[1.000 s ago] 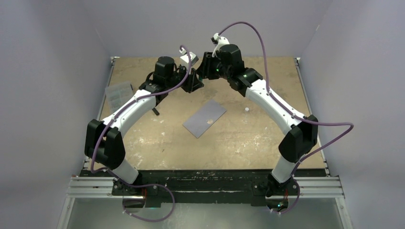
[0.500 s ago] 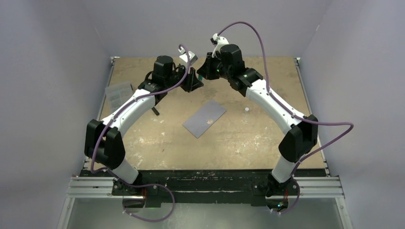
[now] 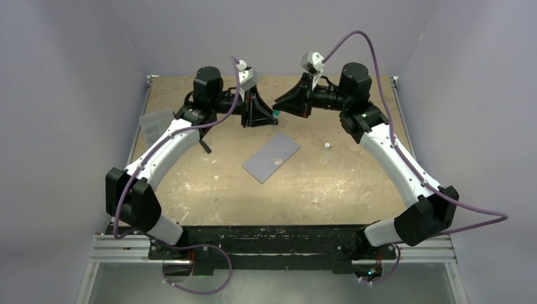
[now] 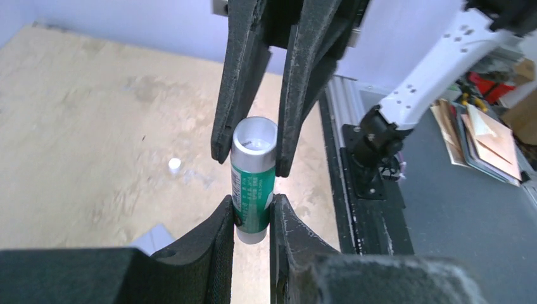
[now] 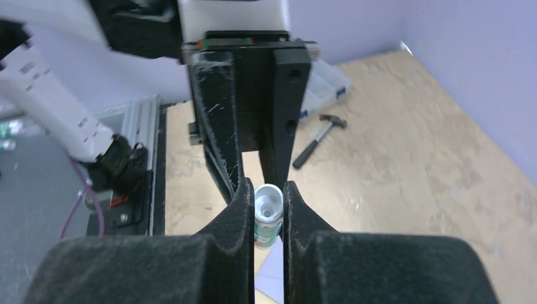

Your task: Place the letter into the envelope and seal it

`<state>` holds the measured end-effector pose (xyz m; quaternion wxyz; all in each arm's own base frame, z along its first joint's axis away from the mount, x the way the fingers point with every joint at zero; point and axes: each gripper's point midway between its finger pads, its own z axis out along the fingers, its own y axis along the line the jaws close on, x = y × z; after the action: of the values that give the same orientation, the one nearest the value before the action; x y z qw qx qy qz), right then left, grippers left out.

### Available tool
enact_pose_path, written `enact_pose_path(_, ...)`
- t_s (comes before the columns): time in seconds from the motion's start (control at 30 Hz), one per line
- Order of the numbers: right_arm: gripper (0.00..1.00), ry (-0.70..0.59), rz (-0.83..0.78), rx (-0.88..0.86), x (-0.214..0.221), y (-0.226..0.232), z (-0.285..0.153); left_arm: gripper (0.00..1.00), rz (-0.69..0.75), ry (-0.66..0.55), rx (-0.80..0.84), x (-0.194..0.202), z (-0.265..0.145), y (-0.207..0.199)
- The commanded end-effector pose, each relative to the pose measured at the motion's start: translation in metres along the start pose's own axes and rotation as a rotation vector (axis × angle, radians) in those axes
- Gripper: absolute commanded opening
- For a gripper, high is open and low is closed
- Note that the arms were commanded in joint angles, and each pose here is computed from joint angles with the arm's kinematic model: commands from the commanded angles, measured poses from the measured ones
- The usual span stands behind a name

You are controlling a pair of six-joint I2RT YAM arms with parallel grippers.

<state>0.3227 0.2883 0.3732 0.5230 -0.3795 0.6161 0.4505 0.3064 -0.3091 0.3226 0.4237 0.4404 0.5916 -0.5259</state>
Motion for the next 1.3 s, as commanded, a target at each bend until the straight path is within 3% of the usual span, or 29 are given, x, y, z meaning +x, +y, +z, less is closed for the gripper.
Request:
enact_pose_path(0.0,0.00,-0.007,-0.223,-0.331,-0.017,0.058,-0.021,0.00,0.126,-0.069,0.143,-0.046,-0.018,-0.044)
enact_pose_path(0.1,0.00,0.032,-0.223,-0.438,-0.009,0.070,-0.025,0.00,0.149,-0.086,0.156,-0.057,-0.020,-0.049)
enact_pose_path(0.17,0.00,0.056,-0.184,-0.374,-0.010,0.058,-0.020,0.00,0.149,-0.101,0.146,-0.062,-0.019,-0.048)
enact_pose_path(0.2,0.05,0.060,-0.175,-0.280,-0.012,0.042,-0.015,0.00,0.152,-0.110,0.124,-0.065,-0.019,-0.045)
enact_pose_path(0.3,0.55,-0.040,-0.001,0.147,-0.037,-0.021,-0.005,0.00,0.151,-0.121,-0.035,-0.065,-0.017,-0.016)
enact_pose_path(0.37,0.67,-0.119,0.149,0.406,-0.044,-0.063,-0.011,0.00,0.137,-0.122,-0.177,-0.062,-0.020,0.011)
enact_pose_path(0.43,0.69,-0.168,0.297,0.586,-0.038,-0.093,-0.018,0.00,0.129,-0.120,-0.293,-0.058,-0.024,0.032)
enact_pose_path(0.53,0.68,-0.211,0.429,0.649,-0.023,-0.103,-0.011,0.00,0.129,-0.122,-0.404,-0.056,-0.030,0.052)
enact_pose_path(0.93,0.70,-0.268,0.473,0.561,-0.035,-0.092,0.032,0.00,0.058,-0.049,-0.441,-0.030,-0.028,0.071)
enact_pose_path(1.1,0.37,-0.221,0.539,0.495,-0.027,-0.087,0.047,0.00,0.030,-0.048,-0.467,-0.028,-0.029,0.076)
enact_pose_path(1.27,0.15,-0.188,0.568,0.426,-0.019,-0.076,0.054,0.00,-0.007,-0.053,-0.483,-0.026,-0.027,0.082)
